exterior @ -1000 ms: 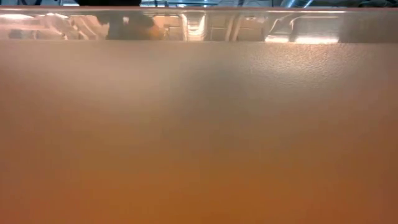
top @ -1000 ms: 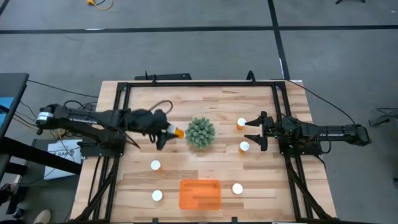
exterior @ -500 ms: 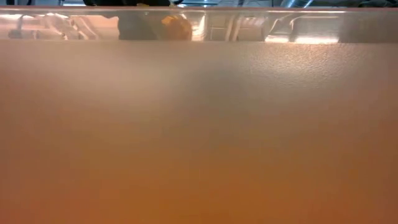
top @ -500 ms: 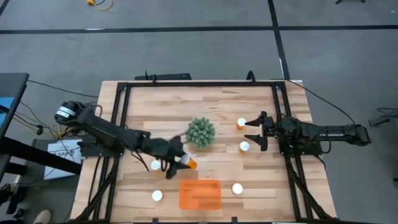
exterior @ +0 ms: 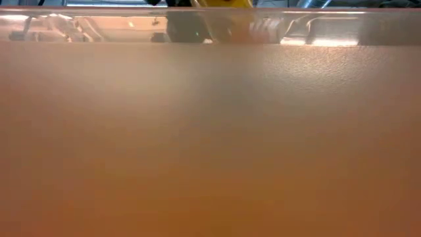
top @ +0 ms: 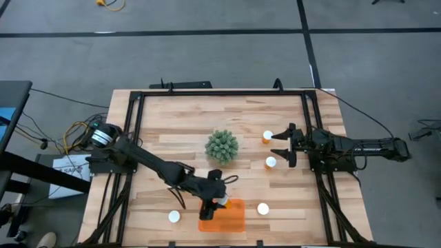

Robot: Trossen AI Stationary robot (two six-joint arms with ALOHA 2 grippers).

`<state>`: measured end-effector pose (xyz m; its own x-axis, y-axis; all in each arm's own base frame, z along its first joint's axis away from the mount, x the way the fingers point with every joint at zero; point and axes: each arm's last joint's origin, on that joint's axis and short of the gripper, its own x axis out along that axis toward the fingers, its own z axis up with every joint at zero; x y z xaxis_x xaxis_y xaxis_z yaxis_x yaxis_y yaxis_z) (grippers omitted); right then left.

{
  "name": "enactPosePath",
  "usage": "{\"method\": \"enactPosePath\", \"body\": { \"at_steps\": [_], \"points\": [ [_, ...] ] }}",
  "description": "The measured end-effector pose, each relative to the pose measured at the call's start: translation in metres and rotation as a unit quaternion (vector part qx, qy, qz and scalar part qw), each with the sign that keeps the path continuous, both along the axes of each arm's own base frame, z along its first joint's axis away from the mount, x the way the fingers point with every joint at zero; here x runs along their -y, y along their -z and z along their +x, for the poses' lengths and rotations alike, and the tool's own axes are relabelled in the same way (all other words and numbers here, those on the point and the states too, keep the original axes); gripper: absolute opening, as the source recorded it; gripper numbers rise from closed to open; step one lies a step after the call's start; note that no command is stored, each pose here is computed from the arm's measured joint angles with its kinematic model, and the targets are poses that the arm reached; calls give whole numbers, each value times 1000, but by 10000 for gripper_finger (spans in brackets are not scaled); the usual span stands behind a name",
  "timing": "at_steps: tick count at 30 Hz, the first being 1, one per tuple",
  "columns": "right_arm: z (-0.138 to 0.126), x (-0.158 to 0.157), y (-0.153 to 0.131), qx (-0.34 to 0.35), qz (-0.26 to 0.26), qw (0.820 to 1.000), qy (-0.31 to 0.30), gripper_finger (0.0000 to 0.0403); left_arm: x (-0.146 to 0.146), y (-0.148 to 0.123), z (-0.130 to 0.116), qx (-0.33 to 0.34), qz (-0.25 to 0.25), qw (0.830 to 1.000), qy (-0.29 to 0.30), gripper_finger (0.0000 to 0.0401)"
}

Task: Pick and place pill bottles into a basket
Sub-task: Put the orange pill bottle into the orange bin

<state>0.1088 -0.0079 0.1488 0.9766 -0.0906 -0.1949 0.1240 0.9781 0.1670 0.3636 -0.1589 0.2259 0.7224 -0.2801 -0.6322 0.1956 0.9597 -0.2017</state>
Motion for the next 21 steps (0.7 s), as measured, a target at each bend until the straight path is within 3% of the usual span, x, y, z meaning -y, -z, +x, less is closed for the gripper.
{"method": "enactPosePath", "body": {
  "at_steps": [11,21],
  "points": [
    [0,0,0,0,0,1000,0,311,5,21,24,-52,34,998,-2,189],
    [0,0,0,0,0,1000,0,311,14,1,30,-11,27,999,16,189]
  ]
}}
